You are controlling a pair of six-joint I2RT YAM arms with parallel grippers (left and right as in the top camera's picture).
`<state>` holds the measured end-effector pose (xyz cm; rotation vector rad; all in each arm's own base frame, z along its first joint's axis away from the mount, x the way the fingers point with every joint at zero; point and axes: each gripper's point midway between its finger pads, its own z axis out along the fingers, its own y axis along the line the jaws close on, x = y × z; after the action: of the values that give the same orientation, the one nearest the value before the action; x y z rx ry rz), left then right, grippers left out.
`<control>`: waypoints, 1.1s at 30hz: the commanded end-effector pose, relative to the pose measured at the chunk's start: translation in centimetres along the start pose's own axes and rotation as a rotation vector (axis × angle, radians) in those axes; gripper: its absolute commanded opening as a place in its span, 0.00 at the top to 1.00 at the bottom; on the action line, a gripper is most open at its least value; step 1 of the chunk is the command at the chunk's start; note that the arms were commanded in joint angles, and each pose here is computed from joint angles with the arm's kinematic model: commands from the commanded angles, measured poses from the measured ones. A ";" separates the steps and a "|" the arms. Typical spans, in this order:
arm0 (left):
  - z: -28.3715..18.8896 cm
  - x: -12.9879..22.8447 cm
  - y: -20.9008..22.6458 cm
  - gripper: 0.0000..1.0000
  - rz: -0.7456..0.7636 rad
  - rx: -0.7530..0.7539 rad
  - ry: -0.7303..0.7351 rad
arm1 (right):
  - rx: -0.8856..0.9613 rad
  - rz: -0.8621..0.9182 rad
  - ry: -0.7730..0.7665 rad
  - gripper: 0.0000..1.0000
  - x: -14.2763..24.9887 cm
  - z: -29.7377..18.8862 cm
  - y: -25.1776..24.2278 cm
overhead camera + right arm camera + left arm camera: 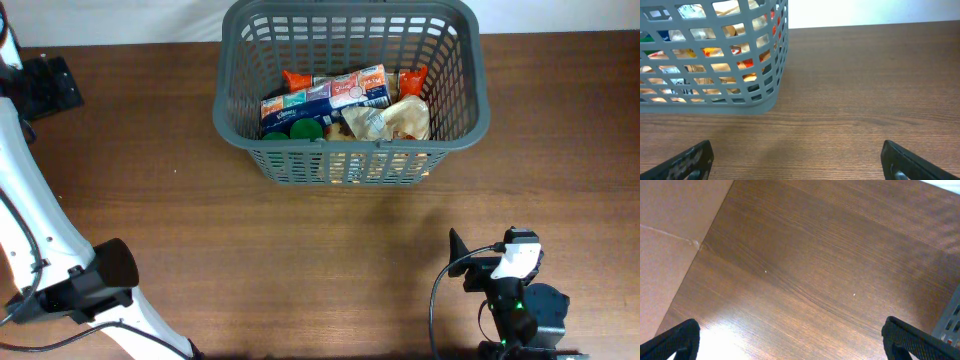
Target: Pack container
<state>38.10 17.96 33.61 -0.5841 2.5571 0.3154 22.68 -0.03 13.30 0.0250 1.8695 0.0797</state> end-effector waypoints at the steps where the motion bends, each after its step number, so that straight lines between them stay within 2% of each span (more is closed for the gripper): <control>1: -0.2 0.2 -0.4 0.01 -0.004 0.008 0.002 | 0.016 0.002 -0.007 0.01 0.1 0.0 -0.3; 5: -2.4 1.8 -2.2 0.01 0.043 0.036 0.002 | 0.016 0.002 -0.007 0.01 0.1 0.0 -0.3; 13: -7.5 10.1 -8.4 0.01 0.273 0.145 0.034 | 0.016 0.002 -0.006 0.01 0.1 0.0 -0.3; 16: -9.7 9.9 -11.2 0.01 0.318 0.228 -0.148 | 0.016 0.002 -0.006 0.01 0.1 0.0 -0.3; 19: -13.3 6.7 -13.5 0.01 0.275 0.336 -0.459 | 0.016 0.002 -0.007 0.01 0.1 0.0 -0.3; 21: -16.8 5.0 -13.8 0.01 0.220 0.402 -0.675 | 0.016 0.002 -0.007 0.01 0.1 0.0 -0.3; 24: -21.0 4.6 -12.2 0.01 0.134 0.462 -0.926 | 0.016 0.002 -0.007 0.01 0.1 0.0 -0.3; 29: -22.7 7.4 -10.0 0.01 0.048 0.511 -1.154 | 0.016 0.002 -0.007 0.01 0.1 0.0 -0.3; 33: -19.2 10.8 -9.7 0.01 0.025 0.524 -1.214 | 0.016 0.002 -0.006 0.01 0.1 0.0 -0.3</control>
<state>24.95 -0.42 49.18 -0.0690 1.2840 -0.0310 22.69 -0.03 13.27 0.0253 1.8691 0.0799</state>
